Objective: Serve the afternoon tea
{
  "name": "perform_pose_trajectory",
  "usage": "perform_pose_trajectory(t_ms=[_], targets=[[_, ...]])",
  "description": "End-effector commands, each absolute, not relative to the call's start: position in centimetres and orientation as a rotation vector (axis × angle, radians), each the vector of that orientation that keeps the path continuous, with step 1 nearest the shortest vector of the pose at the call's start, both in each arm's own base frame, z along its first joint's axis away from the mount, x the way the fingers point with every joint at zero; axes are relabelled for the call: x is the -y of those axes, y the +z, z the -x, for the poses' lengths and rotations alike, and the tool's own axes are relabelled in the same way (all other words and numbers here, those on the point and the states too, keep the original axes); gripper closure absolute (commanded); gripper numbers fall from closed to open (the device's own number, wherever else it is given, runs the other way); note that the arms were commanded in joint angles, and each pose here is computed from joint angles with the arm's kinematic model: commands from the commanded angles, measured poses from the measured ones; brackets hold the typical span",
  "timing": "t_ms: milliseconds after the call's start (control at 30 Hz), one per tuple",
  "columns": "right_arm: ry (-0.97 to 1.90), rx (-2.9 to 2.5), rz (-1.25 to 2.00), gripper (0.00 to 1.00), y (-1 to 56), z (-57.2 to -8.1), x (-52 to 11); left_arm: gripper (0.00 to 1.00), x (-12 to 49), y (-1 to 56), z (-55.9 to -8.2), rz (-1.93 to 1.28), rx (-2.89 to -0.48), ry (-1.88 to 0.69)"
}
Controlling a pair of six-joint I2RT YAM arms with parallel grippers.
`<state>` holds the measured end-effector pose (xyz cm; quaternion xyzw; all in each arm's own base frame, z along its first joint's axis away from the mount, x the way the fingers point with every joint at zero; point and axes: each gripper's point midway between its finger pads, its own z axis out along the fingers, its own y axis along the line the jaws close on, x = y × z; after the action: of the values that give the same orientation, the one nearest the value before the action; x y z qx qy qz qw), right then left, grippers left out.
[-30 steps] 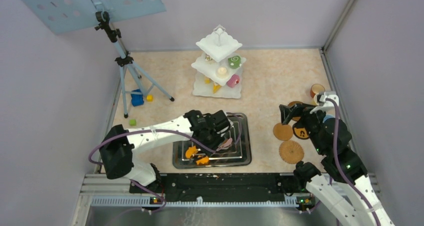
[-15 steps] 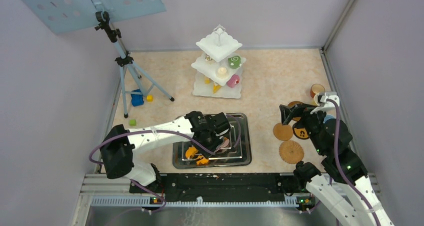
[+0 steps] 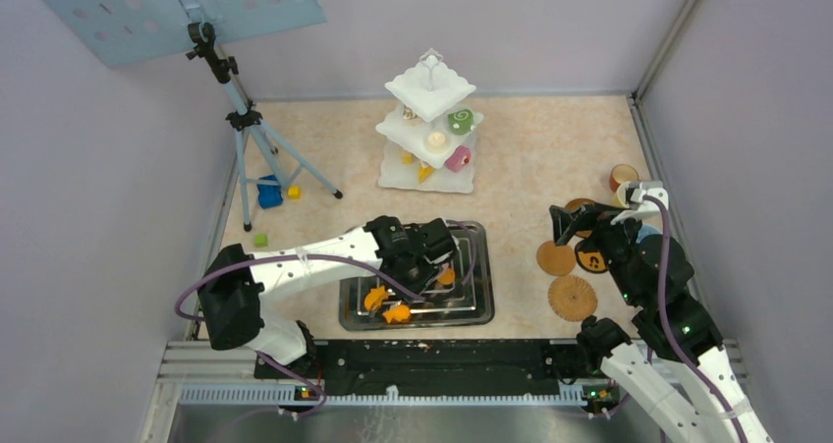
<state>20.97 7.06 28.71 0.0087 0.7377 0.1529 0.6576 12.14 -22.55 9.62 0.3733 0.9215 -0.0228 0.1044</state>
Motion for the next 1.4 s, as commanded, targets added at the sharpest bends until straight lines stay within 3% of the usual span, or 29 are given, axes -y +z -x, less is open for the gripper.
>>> perform_pose_trajectory(t_ms=[0, 433, 533, 800, 1367], targets=[[0.385, -1.628, -0.020, 0.06, 29.7, -21.0, -7.5, 0.65, 23.5, 11.6, -13.5, -1.026, -2.644, -0.083], [0.384, -1.628, -0.021, 0.06, 29.7, -21.0, -7.5, 0.69, 24.0, 12.9, -14.5, -0.985, -2.587, -0.104], [0.385, -1.629, -0.020, 0.06, 29.7, -20.9, -7.5, 0.58, 24.6, 12.6, -13.4, -1.036, -2.613, -0.184], [0.388, -1.628, -0.021, 0.06, 29.6, -20.9, -7.5, 0.43, 25.3, 12.0, -11.9, -1.091, -2.659, -0.269], [0.388, -1.629, -0.020, 0.06, 29.5, -20.9, -7.5, 0.39, 24.4, 9.5, -11.9, -1.144, -2.688, -0.101]])
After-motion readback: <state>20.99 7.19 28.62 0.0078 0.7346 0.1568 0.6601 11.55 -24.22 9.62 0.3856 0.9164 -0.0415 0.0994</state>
